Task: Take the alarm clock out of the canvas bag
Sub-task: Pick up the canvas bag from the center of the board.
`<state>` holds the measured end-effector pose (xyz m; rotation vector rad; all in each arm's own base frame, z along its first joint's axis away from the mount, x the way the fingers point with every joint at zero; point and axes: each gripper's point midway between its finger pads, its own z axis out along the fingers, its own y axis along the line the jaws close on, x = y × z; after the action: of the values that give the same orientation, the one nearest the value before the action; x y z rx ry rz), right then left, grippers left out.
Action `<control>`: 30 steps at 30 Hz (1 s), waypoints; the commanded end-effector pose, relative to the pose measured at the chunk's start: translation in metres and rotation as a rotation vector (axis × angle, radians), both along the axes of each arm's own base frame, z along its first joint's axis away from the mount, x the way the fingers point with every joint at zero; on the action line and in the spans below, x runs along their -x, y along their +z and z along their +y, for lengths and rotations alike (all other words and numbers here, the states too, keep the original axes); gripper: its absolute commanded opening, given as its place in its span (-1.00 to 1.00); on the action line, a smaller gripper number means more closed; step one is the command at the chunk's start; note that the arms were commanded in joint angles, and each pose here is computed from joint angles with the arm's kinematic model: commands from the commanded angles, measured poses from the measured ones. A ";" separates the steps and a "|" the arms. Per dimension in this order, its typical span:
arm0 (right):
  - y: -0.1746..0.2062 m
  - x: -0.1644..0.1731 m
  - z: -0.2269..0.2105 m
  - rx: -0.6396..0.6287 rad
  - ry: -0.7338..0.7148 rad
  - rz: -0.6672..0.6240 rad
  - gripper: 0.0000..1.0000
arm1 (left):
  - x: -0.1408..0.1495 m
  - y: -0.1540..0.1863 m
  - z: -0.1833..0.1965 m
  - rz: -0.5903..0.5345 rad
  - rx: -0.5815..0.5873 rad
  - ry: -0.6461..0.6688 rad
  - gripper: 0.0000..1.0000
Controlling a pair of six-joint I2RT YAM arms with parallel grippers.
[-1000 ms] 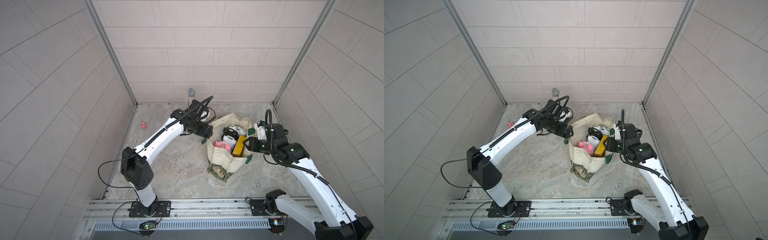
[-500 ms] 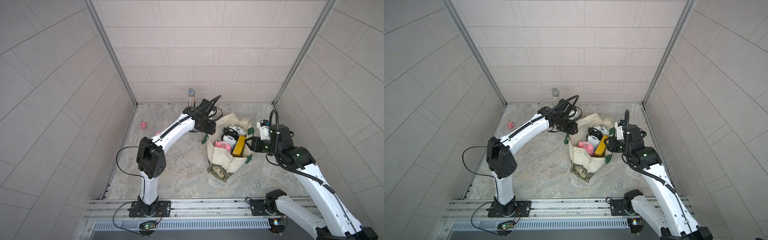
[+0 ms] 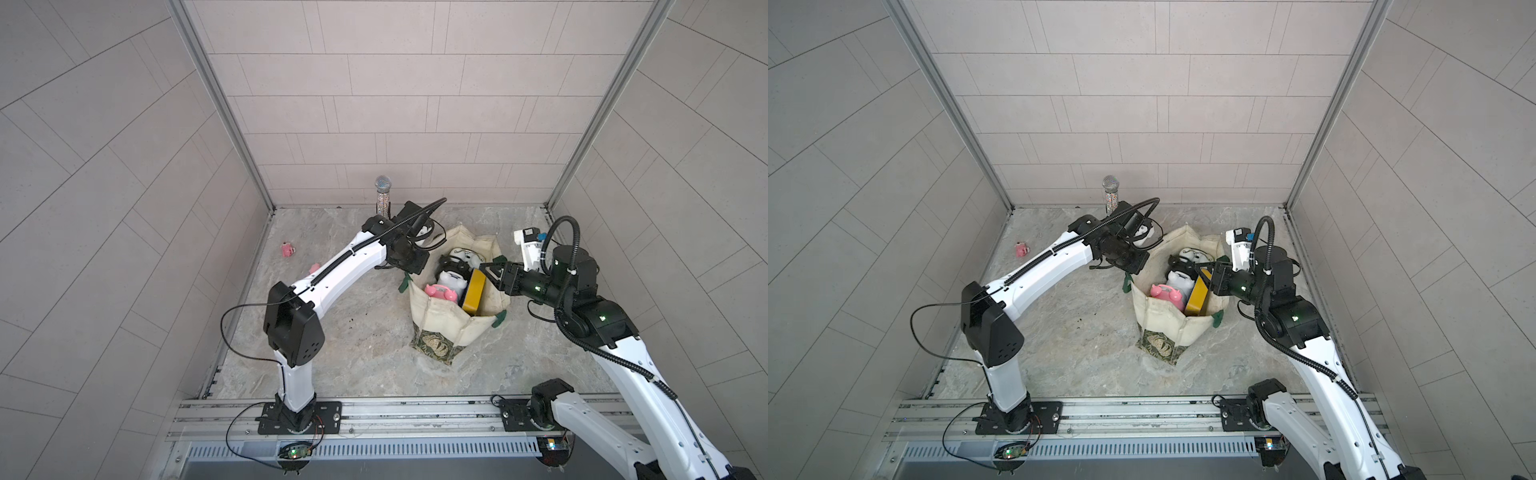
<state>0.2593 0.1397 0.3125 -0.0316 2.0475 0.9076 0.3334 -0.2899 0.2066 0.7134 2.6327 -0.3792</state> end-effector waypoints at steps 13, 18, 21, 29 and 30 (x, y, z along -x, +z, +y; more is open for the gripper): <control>-0.043 0.032 0.102 0.273 0.322 -0.103 -0.15 | 0.034 0.101 0.086 -0.359 -0.101 -0.030 -1.00; -0.092 0.042 0.126 0.395 0.375 -0.101 -0.15 | 0.044 0.096 0.094 -0.375 -0.131 -0.084 -1.00; -0.116 0.040 0.131 0.436 0.384 -0.089 -0.14 | 0.046 0.101 0.097 -0.397 -0.124 -0.085 -1.00; -0.143 0.043 0.152 0.659 0.504 -0.216 -0.15 | 0.046 0.101 0.098 -0.408 -0.110 -0.071 -1.00; -0.145 0.044 0.154 0.683 0.519 -0.230 -0.15 | 0.045 0.100 0.099 -0.405 -0.109 -0.060 -1.00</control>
<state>0.2073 0.2857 0.1581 -0.9237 2.1792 0.5234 0.2779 -0.1873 0.2692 0.8969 2.4081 -0.0466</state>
